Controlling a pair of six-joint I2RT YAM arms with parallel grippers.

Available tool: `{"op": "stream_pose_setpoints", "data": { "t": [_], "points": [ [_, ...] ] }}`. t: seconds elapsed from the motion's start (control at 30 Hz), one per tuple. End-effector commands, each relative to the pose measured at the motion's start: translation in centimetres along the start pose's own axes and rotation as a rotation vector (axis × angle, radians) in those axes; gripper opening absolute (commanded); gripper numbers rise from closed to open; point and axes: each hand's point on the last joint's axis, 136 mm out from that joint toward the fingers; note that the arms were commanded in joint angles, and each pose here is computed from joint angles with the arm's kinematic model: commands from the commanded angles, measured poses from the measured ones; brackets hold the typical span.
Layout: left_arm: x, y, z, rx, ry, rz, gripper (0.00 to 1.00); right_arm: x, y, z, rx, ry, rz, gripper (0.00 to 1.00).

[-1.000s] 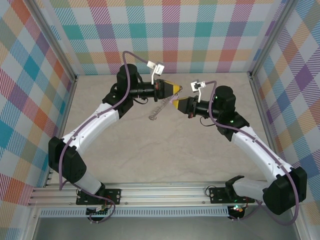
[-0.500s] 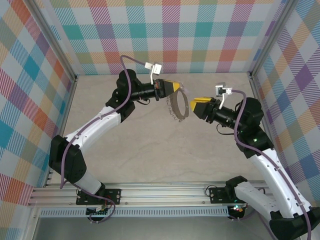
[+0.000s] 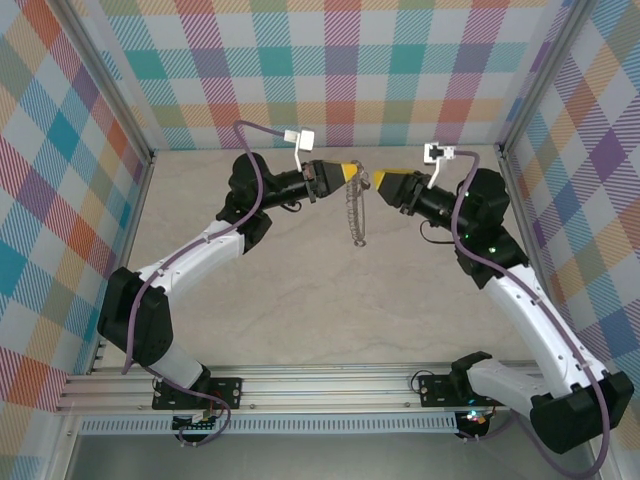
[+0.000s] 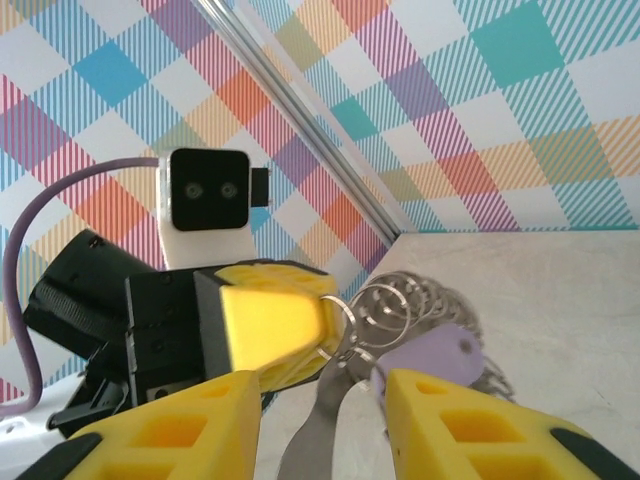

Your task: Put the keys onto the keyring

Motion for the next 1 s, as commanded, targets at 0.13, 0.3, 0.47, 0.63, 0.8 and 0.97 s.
{"op": "stream_pose_setpoints", "data": {
  "t": [0.13,0.3,0.47,0.63,0.8,0.97],
  "points": [
    [-0.9,-4.2,1.3,0.074,-0.058,-0.104,0.0,1.4,1.6,1.4,0.025,-0.034,0.139,0.37],
    [-0.8,-4.4,1.4,0.076,-0.055,-0.108,0.0,1.6,1.7,0.4,0.053,-0.018,0.178,0.31],
    [-0.7,-4.4,1.6,0.078,-0.06,-0.108,0.0,1.4,1.9,-0.7,0.075,0.0,0.216,0.16],
    [-0.6,-4.4,1.8,0.08,-0.059,-0.11,0.0,0.8,2.0,-1.9,0.095,0.012,0.227,0.08],
    [-0.4,-4.4,1.9,0.077,-0.057,-0.11,0.0,0.3,1.9,-2.9,0.111,0.026,0.227,0.03],
    [-0.5,-4.6,2.0,0.081,-0.059,-0.115,0.0,0.1,2.4,-2.8,0.12,0.025,0.244,0.02]
  ]
}}
Point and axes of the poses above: each hand's point on the last joint's axis, 136 mm out from that joint toward the fingers, its own x axis out along the fingers, its own y axis along the line the jaws close on, z = x × y, and after that the axes turned 11 degrees about -x, right-handed
